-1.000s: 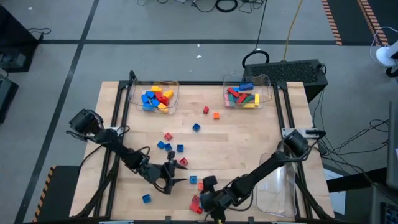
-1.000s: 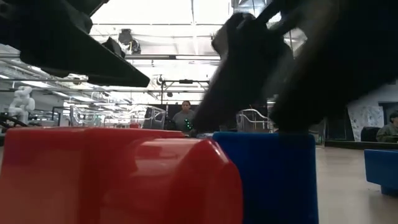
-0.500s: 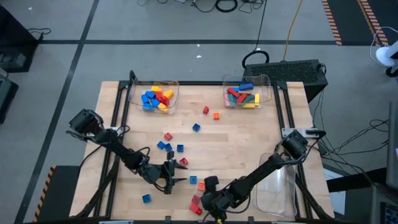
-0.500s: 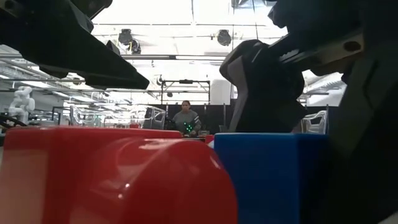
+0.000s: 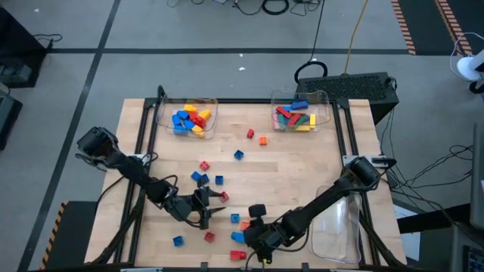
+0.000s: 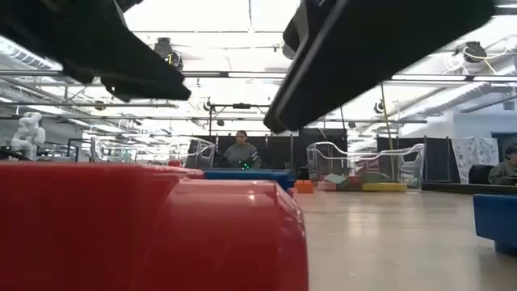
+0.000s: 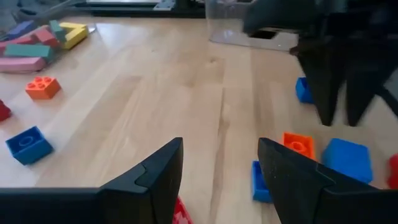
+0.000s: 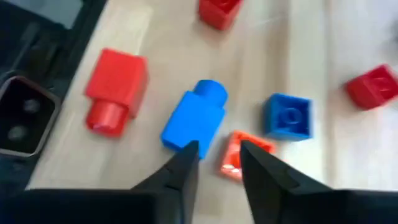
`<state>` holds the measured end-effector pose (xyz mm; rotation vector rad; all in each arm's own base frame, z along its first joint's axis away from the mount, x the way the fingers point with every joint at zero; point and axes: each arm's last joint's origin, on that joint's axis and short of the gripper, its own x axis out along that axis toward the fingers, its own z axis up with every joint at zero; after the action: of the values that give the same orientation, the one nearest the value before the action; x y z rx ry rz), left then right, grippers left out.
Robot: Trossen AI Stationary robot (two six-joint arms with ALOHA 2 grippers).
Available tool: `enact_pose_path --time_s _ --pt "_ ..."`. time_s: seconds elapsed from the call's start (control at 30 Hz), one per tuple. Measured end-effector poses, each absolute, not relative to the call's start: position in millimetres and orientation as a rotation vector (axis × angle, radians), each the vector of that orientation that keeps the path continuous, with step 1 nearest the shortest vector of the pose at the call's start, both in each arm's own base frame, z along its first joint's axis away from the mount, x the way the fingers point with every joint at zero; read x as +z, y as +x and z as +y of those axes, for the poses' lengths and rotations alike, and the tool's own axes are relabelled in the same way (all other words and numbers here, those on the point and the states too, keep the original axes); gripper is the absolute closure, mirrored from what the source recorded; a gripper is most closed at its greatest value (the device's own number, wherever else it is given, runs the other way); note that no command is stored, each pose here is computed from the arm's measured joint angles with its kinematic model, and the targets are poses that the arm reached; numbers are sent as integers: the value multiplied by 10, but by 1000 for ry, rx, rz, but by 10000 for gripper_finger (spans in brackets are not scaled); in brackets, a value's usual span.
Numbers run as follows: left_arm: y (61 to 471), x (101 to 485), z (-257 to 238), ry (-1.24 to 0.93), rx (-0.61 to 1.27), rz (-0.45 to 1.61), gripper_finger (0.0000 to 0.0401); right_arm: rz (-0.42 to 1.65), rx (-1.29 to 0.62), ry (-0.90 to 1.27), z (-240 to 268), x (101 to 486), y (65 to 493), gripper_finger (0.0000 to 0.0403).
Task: Sort blocks by size
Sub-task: Put the 1 stud blue game piece into the top left transparent bin
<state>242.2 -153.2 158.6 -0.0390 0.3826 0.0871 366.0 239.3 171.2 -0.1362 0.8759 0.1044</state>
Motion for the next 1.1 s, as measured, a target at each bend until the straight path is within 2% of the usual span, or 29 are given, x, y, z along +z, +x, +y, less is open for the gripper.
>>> enact_pose_path --time_s 0.17,0.23,0.33,0.47,0.73,0.83,0.97,1.1 --pt "2280 1740 -1591 -35 32 384 191 864 81 -101 2320 1772 3697 371" --pt "2224 1765 -1636 -33 -22 400 191 866 77 -87 2318 1769 3699 383" --pt "2177 1760 -1709 -39 -103 420 191 844 68 -41 2326 1783 3719 379" --pt "2160 1677 -1772 -21 -137 450 191 796 90 48 2351 1825 3768 332" --pt "2190 1532 -1800 -22 -116 484 191 797 139 55 2402 1589 3864 161" --pt "2191 1525 -1800 -39 -107 485 191 789 134 56 2391 1557 3893 115" --pt "2190 1523 -1800 -38 -105 486 191 821 140 56 2359 1487 3910 100" --pt "2191 1523 -1799 -37 -103 485 191 835 166 69 2345 1446 3935 119"
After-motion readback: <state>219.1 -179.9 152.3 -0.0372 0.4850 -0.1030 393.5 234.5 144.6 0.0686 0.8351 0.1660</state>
